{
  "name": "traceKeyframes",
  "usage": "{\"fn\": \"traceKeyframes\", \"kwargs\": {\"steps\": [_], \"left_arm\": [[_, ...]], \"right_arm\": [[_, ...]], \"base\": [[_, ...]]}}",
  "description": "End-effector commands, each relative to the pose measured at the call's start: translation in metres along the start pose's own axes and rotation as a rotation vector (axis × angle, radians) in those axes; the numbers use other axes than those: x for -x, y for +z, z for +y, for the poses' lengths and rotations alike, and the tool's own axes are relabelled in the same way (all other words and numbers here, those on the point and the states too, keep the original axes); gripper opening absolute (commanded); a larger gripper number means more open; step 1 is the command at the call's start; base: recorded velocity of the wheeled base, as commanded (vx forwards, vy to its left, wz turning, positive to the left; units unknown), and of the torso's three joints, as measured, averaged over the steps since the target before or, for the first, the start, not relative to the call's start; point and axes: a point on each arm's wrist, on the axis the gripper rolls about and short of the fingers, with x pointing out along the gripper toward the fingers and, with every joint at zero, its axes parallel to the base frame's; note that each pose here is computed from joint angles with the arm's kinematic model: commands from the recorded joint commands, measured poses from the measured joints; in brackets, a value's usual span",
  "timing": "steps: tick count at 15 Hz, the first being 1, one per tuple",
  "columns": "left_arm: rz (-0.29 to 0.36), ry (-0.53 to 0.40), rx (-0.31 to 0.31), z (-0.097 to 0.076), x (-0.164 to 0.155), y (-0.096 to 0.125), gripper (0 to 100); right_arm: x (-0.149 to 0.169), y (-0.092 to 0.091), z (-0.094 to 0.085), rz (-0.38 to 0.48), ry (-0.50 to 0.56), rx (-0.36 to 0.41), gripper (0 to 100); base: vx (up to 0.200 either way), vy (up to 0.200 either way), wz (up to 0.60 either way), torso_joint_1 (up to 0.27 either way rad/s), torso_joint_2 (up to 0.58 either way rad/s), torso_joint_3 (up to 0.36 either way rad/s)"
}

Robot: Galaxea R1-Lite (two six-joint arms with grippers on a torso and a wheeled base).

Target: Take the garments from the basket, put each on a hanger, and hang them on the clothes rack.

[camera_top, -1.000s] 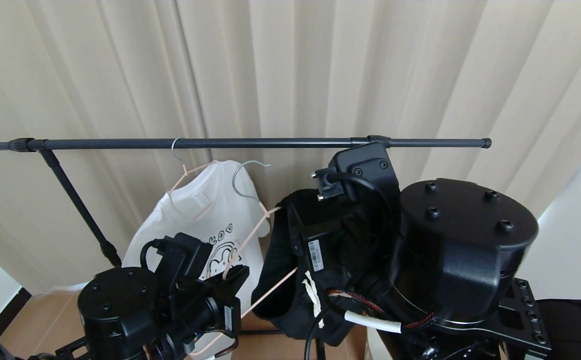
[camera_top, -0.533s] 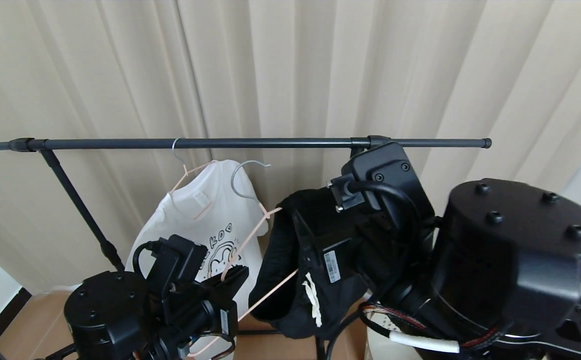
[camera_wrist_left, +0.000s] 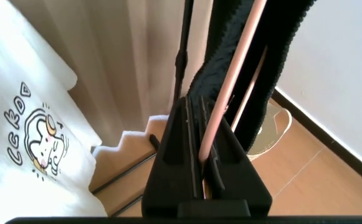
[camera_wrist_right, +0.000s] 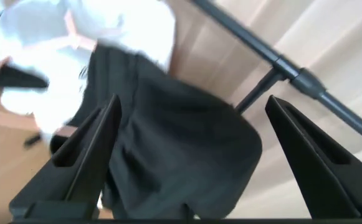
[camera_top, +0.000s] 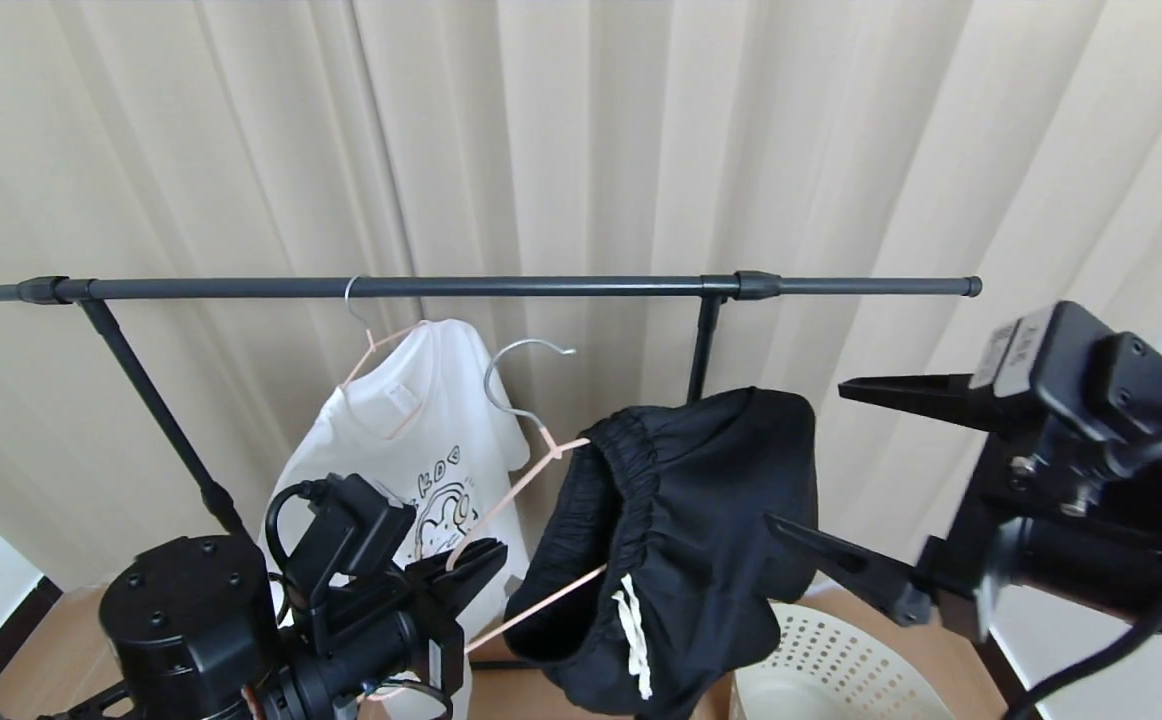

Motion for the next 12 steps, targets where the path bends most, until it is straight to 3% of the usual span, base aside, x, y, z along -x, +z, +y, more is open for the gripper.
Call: {"fn": "traceKeyframes", "kwargs": {"steps": [1, 4, 6, 9, 12], "left_arm": [[-0.027, -0.011, -0.018, 0.004, -0.004, 0.005, 0], [-0.025, -0.090, -0.079, 0.003, -0.002, 0.004, 0], [-0.018, -0.095, -0.120, 0.005, -0.001, 0.002, 0], [-0.015, -0.111, -0.148, 0.005, 0.002, 0.001, 0], [-0.026, -0.119, -0.159, 0.003, 0.004, 0.001, 0]], "right_arm": [[0.035, 0.005, -0.024, -0.035, -0.006, 0.017, 100], [0.030, 0.005, -0.031, 0.038, 0.141, 0.075, 100], [0.027, 0.008, -0.044, 0.077, 0.293, 0.113, 100], [0.004, 0.013, -0.055, 0.164, 0.448, 0.096, 100], [-0.034, 0.009, -0.059, 0.195, 0.616, 0.060, 100]], "base": [[0.000, 0.000, 0.00, 0.000, 0.00, 0.000], [0.000, 0.000, 0.00, 0.000, 0.00, 0.000], [0.000, 0.000, 0.00, 0.000, 0.00, 0.000], [0.000, 0.000, 0.00, 0.000, 0.00, 0.000], [0.000, 0.000, 0.00, 0.000, 0.00, 0.000]]}}
